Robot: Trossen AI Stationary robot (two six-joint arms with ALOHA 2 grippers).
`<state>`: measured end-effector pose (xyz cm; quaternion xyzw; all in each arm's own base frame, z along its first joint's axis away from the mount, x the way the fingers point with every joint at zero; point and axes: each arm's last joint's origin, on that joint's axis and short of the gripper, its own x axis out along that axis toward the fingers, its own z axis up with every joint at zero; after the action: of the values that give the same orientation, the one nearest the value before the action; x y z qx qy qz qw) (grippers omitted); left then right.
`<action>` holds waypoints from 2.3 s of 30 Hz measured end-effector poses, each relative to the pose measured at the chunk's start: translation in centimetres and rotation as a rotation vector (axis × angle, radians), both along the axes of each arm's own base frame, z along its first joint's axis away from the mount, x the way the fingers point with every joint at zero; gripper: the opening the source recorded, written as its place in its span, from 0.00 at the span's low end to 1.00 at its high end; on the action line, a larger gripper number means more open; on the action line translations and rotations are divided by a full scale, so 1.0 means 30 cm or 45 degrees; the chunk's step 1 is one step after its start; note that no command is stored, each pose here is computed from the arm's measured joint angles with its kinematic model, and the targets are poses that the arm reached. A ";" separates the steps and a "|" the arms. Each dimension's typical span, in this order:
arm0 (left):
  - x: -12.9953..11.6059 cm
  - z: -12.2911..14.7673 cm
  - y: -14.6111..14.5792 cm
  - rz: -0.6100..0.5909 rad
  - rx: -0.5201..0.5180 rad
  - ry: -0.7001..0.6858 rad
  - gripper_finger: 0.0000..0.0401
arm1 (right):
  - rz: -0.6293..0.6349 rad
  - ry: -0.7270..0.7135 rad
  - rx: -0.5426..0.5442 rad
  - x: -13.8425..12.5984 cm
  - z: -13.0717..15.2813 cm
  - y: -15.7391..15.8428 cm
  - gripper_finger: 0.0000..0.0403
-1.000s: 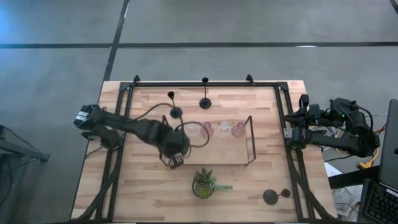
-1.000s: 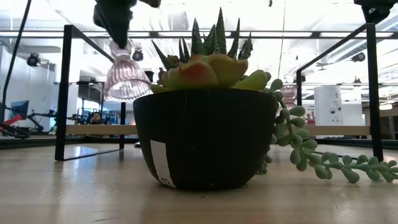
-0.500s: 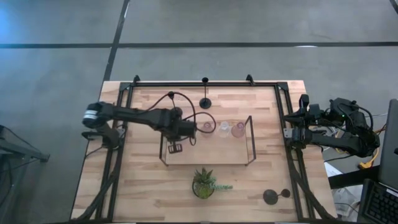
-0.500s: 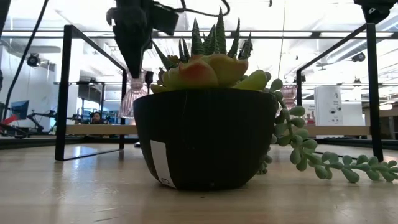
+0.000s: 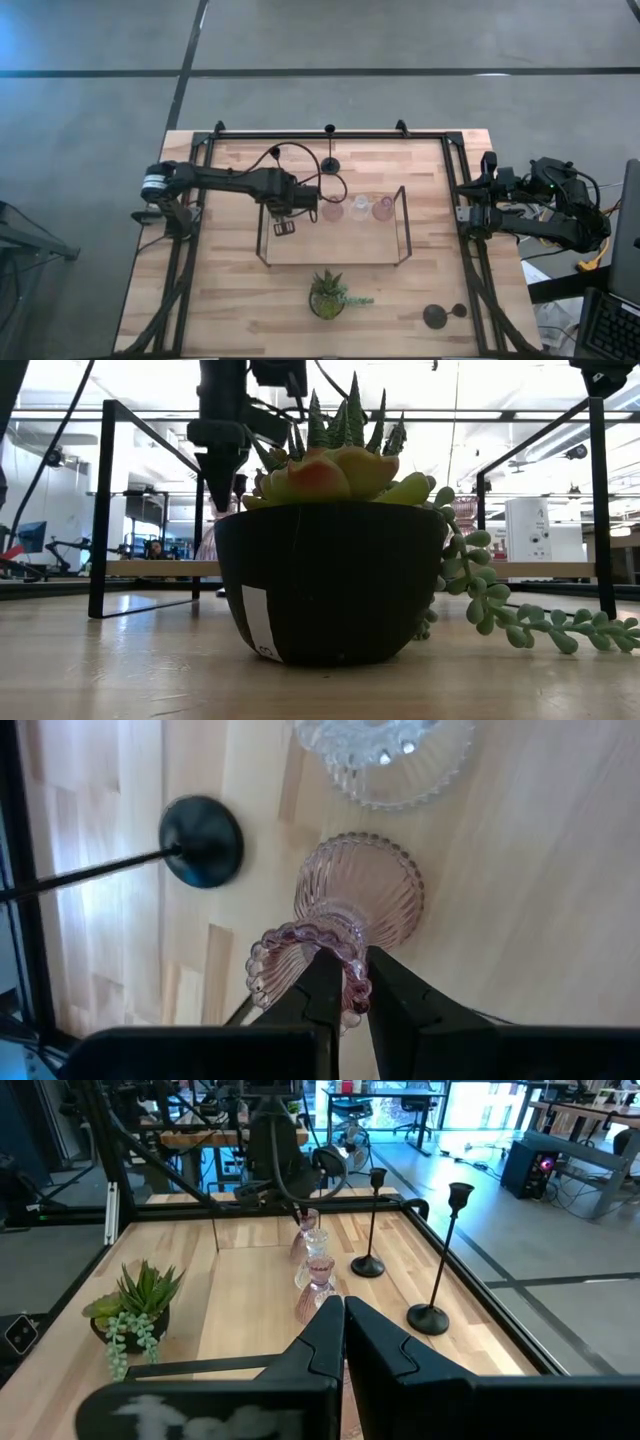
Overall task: Pick & Place candle stick holders
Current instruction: Put the pink candle holder on the shelf
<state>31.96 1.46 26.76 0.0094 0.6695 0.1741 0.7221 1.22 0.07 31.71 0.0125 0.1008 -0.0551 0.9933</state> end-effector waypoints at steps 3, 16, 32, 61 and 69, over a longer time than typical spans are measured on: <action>-0.003 -0.005 0.006 -0.011 0.002 -0.003 0.08 | 0.000 0.000 0.000 0.000 0.000 0.000 0.02; 0.002 -0.009 0.020 -0.014 -0.030 -0.028 0.08 | 0.000 0.000 0.000 0.000 0.000 0.000 0.02; -0.004 -0.004 0.016 0.029 -0.079 -0.043 0.08 | -0.001 0.000 0.000 0.000 0.000 0.000 0.02; -0.006 -0.001 0.014 0.052 -0.096 -0.055 0.13 | -0.001 0.000 0.000 0.000 0.000 0.000 0.02; -0.008 0.008 0.014 0.059 -0.096 -0.079 0.16 | -0.001 0.000 0.000 0.000 0.000 0.000 0.02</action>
<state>31.71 1.89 26.99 -0.0387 0.6530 0.1655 0.7381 1.22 0.07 31.71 0.0125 0.1007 -0.0553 0.9933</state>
